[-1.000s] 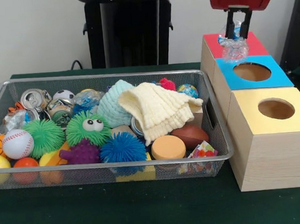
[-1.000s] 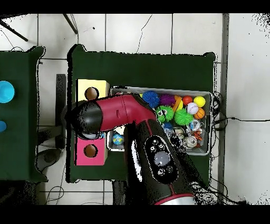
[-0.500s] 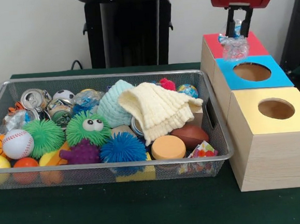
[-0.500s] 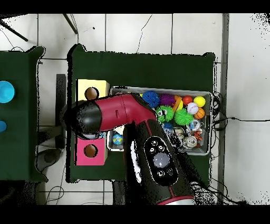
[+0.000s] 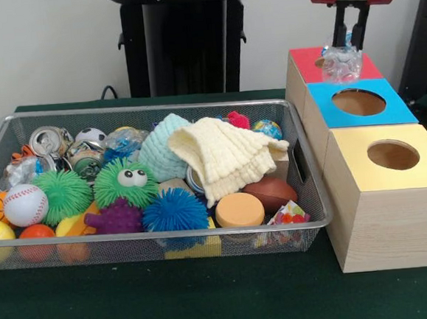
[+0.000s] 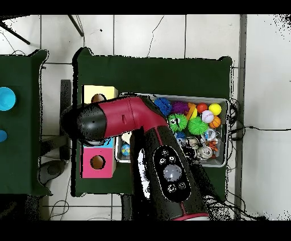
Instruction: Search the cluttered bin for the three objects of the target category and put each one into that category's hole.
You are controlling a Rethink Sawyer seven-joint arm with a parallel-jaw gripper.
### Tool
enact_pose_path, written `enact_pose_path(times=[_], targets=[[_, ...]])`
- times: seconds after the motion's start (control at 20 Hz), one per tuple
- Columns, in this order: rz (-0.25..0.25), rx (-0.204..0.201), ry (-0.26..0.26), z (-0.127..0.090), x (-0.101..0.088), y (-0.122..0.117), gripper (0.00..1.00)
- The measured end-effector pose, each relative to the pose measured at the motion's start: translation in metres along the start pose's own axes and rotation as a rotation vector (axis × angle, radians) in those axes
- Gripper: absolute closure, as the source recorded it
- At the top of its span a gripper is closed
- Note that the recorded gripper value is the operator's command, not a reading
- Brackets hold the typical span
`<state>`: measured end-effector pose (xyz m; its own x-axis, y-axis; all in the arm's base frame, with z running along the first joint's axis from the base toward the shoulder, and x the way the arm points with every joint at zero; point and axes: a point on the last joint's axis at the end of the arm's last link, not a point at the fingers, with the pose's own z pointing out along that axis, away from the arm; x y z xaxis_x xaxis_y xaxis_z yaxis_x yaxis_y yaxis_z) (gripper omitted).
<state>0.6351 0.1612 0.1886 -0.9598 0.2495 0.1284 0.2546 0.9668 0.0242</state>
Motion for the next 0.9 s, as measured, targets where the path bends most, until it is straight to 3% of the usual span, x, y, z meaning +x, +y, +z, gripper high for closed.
enact_pose_path(times=[0.35,0.9], targets=[[-0.006,-0.005,-0.034,-0.014,-0.005,0.007,1.00],[-0.006,-0.013,-0.070,-0.019,-0.022,0.007,1.00]])
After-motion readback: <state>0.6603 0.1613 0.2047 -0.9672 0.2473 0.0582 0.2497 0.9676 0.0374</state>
